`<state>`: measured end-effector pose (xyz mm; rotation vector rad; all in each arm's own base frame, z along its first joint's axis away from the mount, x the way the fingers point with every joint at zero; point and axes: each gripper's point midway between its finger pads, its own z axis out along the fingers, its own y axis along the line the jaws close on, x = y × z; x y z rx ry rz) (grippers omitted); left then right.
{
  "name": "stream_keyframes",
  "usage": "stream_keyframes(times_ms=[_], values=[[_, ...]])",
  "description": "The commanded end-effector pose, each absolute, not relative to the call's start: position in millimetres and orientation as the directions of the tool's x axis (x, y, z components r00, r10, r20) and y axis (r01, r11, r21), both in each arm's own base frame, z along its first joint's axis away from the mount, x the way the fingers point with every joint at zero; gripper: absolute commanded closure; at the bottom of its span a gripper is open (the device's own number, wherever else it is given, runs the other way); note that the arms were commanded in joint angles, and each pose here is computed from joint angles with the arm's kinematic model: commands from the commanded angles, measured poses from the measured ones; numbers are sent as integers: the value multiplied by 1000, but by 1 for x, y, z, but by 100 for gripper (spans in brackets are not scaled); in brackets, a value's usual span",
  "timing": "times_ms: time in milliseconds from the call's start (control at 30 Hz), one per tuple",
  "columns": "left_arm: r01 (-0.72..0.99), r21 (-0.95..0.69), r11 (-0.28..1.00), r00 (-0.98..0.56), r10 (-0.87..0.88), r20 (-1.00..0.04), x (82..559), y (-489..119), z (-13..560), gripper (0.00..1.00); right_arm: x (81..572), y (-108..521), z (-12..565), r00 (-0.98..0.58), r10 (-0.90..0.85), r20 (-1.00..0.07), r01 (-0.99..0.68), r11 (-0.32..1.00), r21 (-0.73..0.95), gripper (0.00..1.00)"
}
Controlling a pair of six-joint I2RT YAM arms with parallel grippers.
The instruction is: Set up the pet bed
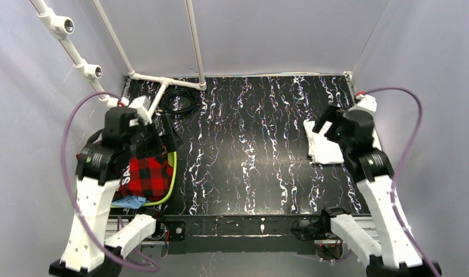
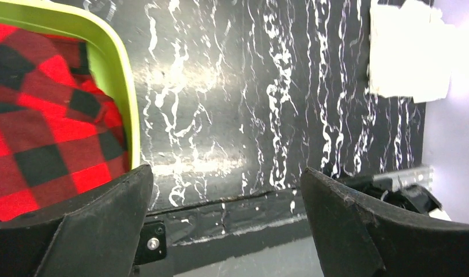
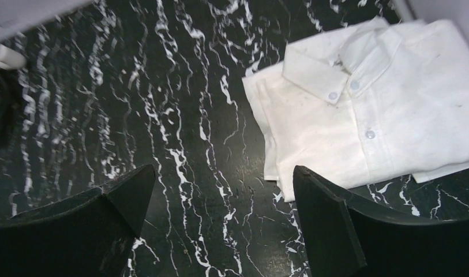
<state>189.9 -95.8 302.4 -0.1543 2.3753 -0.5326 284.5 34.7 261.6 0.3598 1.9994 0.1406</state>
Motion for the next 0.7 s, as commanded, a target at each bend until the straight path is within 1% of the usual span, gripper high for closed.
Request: stream_keyframes(times_ms=[0, 67, 167, 267, 367, 500, 667], values=[[-97, -343, 934, -647, -321, -691, 171, -57, 311, 2, 245, 16, 276, -337, 323, -884, 226, 940, 257, 2], [-123, -355, 927, -610, -353, -710, 160, -49, 314, 2, 228, 8, 294, -286, 322, -902, 229, 938, 262, 2], [-137, -381, 914, -553, -390, -736, 143, -41, 321, 2, 209, 1, 317, -251, 307, -918, 217, 942, 256, 2], [-109, -383, 917, -503, -383, -774, 127, -35, 335, 2, 193, -1, 340, -207, 290, -934, 183, 950, 254, 2], [-105, -350, 931, -477, -356, -803, 111, -24, 346, 2, 178, -5, 357, -153, 280, -948, 161, 953, 255, 2], [-90, -332, 939, -442, -337, -832, 99, -17, 358, 2, 161, -7, 366, -143, 280, -949, 146, 955, 259, 2], [-94, -332, 939, -434, -338, -835, 92, -14, 362, 2, 149, -10, 372, -141, 270, -952, 141, 958, 250, 2]])
